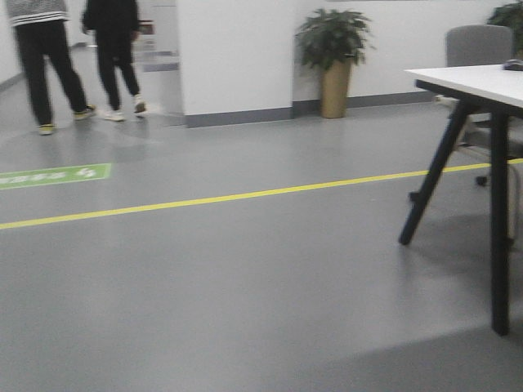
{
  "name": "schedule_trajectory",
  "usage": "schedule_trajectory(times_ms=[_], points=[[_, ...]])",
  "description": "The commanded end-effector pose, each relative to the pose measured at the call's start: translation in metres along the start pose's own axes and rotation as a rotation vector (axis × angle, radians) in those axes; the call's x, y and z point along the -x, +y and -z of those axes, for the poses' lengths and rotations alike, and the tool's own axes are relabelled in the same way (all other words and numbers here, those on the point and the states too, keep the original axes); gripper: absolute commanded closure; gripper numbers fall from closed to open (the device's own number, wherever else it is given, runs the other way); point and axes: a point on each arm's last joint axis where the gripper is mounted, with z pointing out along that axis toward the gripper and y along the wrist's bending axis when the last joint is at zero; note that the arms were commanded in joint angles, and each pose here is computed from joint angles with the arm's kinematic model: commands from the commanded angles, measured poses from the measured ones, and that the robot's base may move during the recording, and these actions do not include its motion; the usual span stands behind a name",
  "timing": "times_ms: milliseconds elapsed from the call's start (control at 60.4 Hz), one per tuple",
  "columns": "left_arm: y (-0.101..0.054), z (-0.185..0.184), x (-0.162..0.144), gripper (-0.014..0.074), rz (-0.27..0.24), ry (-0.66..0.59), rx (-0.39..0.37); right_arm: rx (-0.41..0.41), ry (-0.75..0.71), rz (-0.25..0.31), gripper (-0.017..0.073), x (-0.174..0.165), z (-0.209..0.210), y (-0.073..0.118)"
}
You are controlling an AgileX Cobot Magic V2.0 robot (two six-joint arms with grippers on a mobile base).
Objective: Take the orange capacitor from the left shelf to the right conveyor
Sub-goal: 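Drive the base from the shelf to the conveyor, holding the cylinder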
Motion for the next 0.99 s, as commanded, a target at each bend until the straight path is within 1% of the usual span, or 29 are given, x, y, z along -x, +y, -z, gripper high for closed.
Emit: schedule_trajectory(times_ms=[0,977], points=[[-0.0008,0.0022,0.0110,0.0699,0.001,-0.114,-0.007,-0.001,-0.104,0.013,0.0361,0.0161,0.0015,0.0005],[-0.0008,0.0022,0.0110,0.0699,0.001,-0.114,-0.007,-0.001,-0.104,0.013,0.0361,0.0161,0.0015,0.0005]])
